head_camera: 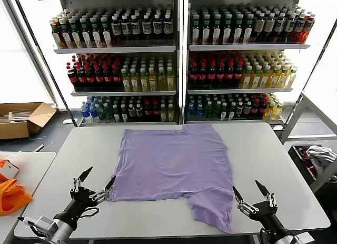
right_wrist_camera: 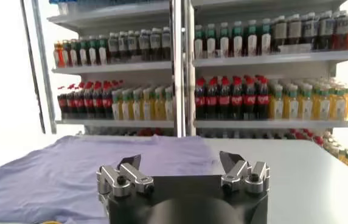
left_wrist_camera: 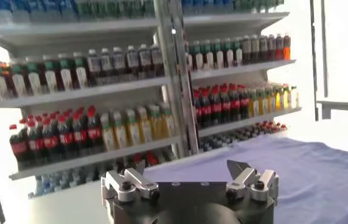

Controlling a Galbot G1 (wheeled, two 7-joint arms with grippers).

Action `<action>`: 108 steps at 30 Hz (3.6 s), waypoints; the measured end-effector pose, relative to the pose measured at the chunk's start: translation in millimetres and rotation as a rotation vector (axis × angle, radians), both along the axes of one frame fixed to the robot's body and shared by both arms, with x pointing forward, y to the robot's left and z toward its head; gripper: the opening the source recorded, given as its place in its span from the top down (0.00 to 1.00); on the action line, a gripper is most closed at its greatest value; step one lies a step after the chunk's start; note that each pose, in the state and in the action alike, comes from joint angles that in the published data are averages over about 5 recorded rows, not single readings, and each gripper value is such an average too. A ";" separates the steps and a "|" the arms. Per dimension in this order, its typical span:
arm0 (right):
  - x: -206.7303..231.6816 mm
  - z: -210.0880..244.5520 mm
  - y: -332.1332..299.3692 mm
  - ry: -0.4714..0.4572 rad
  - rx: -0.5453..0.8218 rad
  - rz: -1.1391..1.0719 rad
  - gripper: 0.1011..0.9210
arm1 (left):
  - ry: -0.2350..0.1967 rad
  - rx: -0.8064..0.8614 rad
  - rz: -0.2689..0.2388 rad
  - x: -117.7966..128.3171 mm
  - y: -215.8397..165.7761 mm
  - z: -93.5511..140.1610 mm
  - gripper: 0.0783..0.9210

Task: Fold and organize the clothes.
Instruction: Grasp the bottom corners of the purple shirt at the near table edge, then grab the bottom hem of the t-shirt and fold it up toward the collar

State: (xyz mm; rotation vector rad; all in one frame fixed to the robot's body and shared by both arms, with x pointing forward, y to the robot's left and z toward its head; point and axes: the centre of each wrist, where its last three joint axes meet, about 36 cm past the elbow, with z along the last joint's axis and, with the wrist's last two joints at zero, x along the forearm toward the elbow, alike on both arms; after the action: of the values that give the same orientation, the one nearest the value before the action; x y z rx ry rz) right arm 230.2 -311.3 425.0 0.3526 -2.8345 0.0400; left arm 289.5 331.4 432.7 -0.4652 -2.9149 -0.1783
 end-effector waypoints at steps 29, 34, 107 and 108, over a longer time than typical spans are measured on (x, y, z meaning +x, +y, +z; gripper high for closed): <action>-24.2 -38.2 63.7 0.222 -0.006 -0.016 0.50 | 0.297 -0.055 0.079 33.3 5.5 -48.3 0.12; -24.8 -40.1 68.7 0.229 -0.002 -0.013 0.67 | 0.313 -0.067 0.080 34.1 3.2 -53.3 0.23; 9.8 19.5 34.6 -0.145 0.041 0.089 0.98 | 0.267 0.008 -0.086 -9.9 -18.6 28.5 0.99; 17.2 17.8 33.4 -0.152 0.043 0.088 0.98 | 0.259 0.009 -0.089 -4.3 -17.0 28.3 0.99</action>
State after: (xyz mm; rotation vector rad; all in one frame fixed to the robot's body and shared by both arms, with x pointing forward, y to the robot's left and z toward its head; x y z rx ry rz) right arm 247.3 -278.0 442.8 0.5034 -2.9722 0.0249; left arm 285.2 314.4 461.0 -0.5716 -2.6418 -0.1319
